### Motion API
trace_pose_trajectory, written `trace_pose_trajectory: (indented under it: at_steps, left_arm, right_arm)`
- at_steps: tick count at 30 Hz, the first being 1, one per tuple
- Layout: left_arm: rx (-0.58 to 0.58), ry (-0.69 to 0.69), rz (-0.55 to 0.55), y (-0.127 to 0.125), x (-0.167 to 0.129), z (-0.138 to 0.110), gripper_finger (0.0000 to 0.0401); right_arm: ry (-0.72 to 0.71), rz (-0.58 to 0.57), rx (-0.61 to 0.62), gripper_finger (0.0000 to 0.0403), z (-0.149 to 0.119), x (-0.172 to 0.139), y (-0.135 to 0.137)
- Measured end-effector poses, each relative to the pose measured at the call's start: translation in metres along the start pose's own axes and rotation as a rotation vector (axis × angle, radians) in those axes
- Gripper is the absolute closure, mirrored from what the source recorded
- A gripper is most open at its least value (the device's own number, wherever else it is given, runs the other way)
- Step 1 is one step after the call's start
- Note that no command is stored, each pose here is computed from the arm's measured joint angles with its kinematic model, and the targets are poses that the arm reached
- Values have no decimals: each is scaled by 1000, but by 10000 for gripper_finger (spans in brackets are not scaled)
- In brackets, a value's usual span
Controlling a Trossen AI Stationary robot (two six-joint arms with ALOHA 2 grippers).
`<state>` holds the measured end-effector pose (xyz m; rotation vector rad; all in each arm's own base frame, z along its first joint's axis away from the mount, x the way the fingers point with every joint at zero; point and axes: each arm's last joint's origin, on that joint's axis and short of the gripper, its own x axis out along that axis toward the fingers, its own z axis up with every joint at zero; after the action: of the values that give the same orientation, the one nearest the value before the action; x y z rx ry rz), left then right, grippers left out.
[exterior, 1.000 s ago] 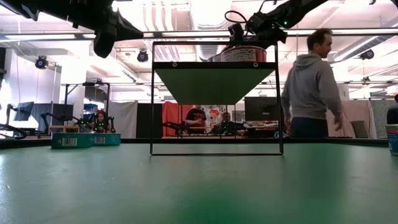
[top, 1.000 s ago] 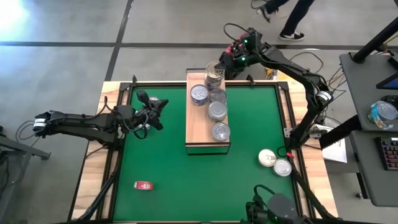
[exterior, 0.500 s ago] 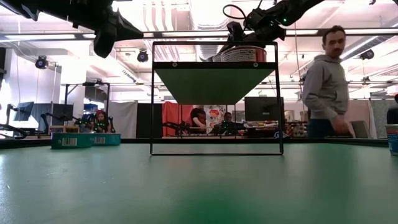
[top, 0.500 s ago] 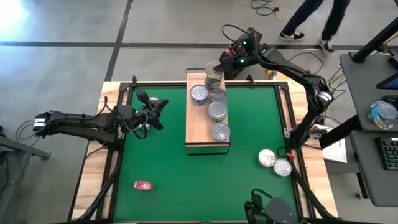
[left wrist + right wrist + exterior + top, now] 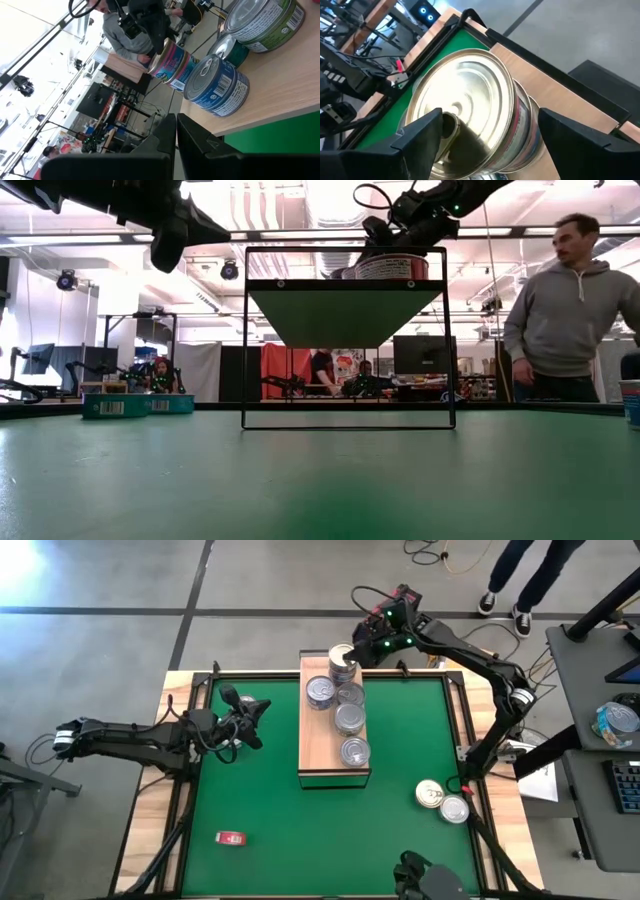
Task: Stack canned seafood by type on shelf
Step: Put the top yellow tuna can on the shelf
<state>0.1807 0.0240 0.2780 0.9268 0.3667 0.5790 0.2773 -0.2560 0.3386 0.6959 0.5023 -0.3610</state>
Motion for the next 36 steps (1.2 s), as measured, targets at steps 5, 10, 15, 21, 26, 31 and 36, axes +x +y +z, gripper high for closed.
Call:
trace_pose_trajectory:
  at_steps: [5,10,15,21,26,31,36]
  left_arm:
    - [-4,0,-1,0,0,0,401]
    - [-10,0,-1,0,0,0,401]
    - [-10,1,-1,0,0,0,401]
    - [-18,2,-2,0,0,0,401]
    - [-27,-4,-7,0,0,0,401]
    - [-34,-6,-10,-1,0,0,401]
    - [-62,-85,-71,-2,0,2,401]
  right_arm:
    - [-17,-17,-14,90,1,-3,1]
    - [-63,-46,-36,90,4,-15,7]
    - [-84,-49,-49,90,5,-23,13]
    - [-138,-106,-177,90,4,-34,33]
    - [-213,-259,-326,90,-1,-48,61]
    - [-214,-259,-481,90,-11,-53,86]
    - [-198,-351,-469,90,-21,-54,98]
